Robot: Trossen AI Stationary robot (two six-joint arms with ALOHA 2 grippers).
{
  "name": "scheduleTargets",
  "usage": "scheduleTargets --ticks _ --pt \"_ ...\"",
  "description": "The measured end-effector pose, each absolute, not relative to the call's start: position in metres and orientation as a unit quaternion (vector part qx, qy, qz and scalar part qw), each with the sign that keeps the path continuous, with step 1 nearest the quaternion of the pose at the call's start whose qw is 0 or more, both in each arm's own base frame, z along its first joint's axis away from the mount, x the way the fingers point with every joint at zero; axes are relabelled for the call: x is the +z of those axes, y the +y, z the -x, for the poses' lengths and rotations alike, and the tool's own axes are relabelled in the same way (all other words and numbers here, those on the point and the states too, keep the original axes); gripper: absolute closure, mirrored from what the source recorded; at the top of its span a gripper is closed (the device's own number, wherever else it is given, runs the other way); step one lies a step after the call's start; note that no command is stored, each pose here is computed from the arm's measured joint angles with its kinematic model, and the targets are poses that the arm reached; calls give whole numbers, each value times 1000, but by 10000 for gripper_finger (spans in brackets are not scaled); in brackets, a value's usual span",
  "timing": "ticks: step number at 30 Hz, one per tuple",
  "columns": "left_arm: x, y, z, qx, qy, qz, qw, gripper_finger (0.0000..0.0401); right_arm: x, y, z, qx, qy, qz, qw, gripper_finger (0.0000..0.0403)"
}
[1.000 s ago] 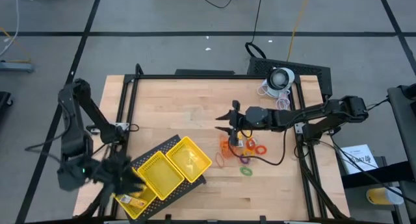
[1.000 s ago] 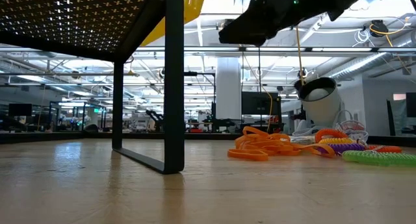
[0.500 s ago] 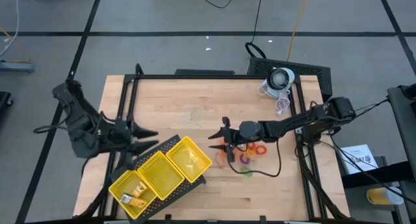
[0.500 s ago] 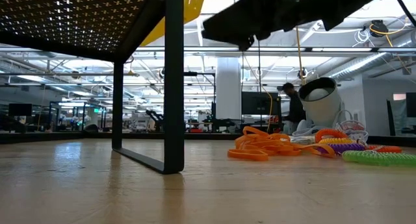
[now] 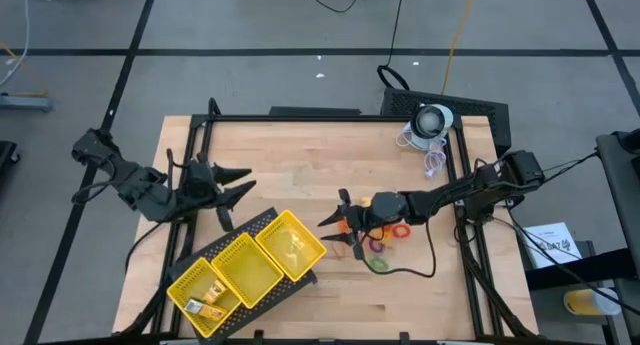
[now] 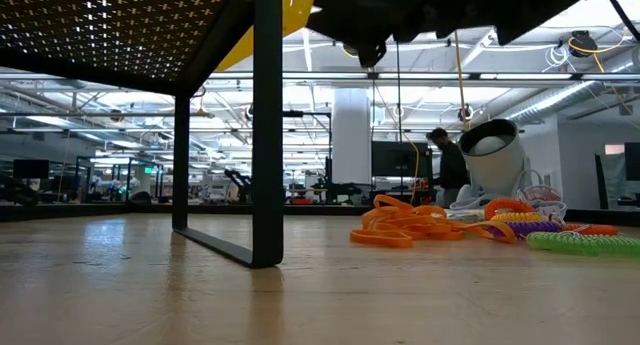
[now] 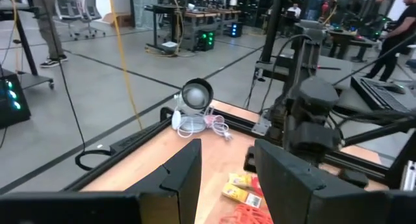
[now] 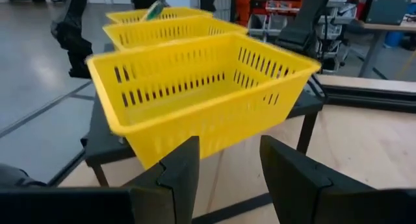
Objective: Pick & Place Office Desk Supplies
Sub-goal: Put the crayon box into the left yellow bin on the shelf
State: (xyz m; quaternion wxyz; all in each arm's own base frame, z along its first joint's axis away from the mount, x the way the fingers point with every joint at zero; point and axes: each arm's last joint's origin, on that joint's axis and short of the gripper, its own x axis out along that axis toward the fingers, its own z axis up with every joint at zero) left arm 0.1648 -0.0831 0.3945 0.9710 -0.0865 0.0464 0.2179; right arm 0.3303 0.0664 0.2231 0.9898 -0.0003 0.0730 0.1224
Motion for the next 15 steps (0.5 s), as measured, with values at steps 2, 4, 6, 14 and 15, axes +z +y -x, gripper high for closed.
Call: scheduleTargets --ticks 2,4,6,14,15 --pt "394 -81 -166 221 47 87 970 251 218 66 -333 122 74 1 990 252" --pt "394 -79 -167 222 49 85 970 252 214 67 -337 122 69 1 990 252" --pt "394 -77 -168 225 50 82 970 251 211 68 -342 122 68 -1 990 252" --pt "394 -74 -170 234 52 72 968 252 212 74 -346 163 67 -24 984 252" --pt "394 -73 -170 235 52 71 968 251 211 75 -346 166 69 -28 983 252"
